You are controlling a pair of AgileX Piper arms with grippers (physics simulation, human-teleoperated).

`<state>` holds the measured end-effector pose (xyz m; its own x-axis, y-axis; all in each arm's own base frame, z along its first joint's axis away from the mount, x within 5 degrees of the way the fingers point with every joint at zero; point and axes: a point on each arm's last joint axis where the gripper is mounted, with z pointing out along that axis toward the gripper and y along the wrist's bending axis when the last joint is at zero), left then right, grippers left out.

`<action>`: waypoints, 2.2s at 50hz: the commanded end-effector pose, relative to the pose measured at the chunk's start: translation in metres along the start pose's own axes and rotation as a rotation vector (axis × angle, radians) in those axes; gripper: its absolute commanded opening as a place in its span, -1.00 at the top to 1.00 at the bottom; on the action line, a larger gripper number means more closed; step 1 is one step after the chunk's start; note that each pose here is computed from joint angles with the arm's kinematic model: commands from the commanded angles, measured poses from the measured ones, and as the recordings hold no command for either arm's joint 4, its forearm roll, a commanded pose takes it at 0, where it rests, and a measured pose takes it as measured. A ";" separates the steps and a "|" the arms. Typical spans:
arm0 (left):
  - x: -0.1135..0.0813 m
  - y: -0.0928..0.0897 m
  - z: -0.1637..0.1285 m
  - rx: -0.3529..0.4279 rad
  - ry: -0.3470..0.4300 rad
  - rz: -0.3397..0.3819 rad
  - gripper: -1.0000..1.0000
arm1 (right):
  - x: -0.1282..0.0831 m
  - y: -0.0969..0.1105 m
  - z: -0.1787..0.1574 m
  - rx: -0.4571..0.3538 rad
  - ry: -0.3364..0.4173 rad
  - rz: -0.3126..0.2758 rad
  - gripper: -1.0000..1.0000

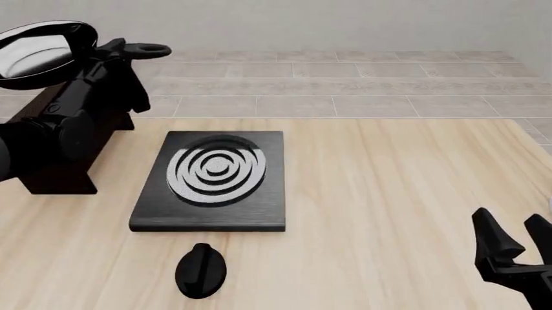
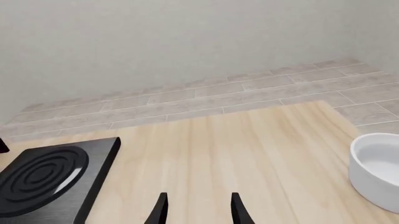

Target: Put the frying pan on top of the cabinet.

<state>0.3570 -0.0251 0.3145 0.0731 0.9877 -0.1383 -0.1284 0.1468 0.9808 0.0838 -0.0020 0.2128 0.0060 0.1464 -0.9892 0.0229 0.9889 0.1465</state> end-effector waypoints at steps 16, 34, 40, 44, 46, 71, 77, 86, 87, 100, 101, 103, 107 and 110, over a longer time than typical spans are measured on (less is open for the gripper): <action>0.013 -0.011 -0.006 -0.020 0.014 0.030 1.00 | 0.001 0.000 0.003 -0.002 0.005 0.000 -1.00; 0.022 -0.013 -0.008 -0.024 0.036 0.015 1.00 | 0.001 0.001 0.004 -0.006 0.008 -0.004 -1.00; 0.023 -0.022 -0.007 -0.015 0.038 0.019 1.00 | 0.001 0.001 0.004 -0.008 0.009 -0.005 -1.00; 0.023 -0.029 -0.007 -0.007 0.036 0.014 1.00 | 0.001 0.001 0.004 -0.009 0.009 -0.004 -1.00; 0.024 -0.029 -0.006 -0.006 0.038 0.007 1.00 | 0.001 0.001 0.004 -0.008 0.009 -0.003 -1.00; 0.032 -0.046 -0.006 0.009 0.058 -0.014 1.00 | 0.001 0.001 0.007 -0.007 0.014 -0.008 -1.00; 0.035 -0.047 -0.007 0.009 0.064 -0.014 1.00 | 0.002 0.001 0.007 -0.008 0.015 -0.009 -1.00; 0.038 -0.056 -0.004 0.017 0.068 -0.015 1.00 | 0.001 0.001 0.006 -0.007 0.015 -0.008 -1.00; 0.038 -0.056 -0.003 0.017 0.069 -0.017 1.00 | 0.002 0.001 0.006 -0.007 0.015 -0.009 -1.00; 0.040 -0.058 -0.002 0.021 0.075 -0.027 1.00 | 0.002 0.001 0.007 -0.007 0.017 -0.008 -1.00; 0.040 -0.059 -0.003 0.023 0.075 -0.027 1.00 | 0.002 0.001 0.007 -0.007 0.017 -0.008 -1.00; 0.041 -0.062 -0.003 0.025 0.076 -0.028 1.00 | 0.002 0.001 0.007 -0.007 0.017 -0.009 -1.00; 0.041 -0.062 -0.003 0.026 0.075 -0.032 1.00 | 0.002 0.001 0.007 -0.008 0.017 -0.011 -1.00; 0.040 -0.063 -0.003 0.026 0.075 -0.034 1.00 | 0.002 0.001 0.007 -0.008 0.016 -0.012 -1.00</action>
<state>0.3644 0.0068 0.2396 -0.0160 0.9802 -0.1972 -0.0651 0.1958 0.9785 0.0908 -0.0013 0.2113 -0.0104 0.1372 -0.9905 0.0156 0.9904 0.1370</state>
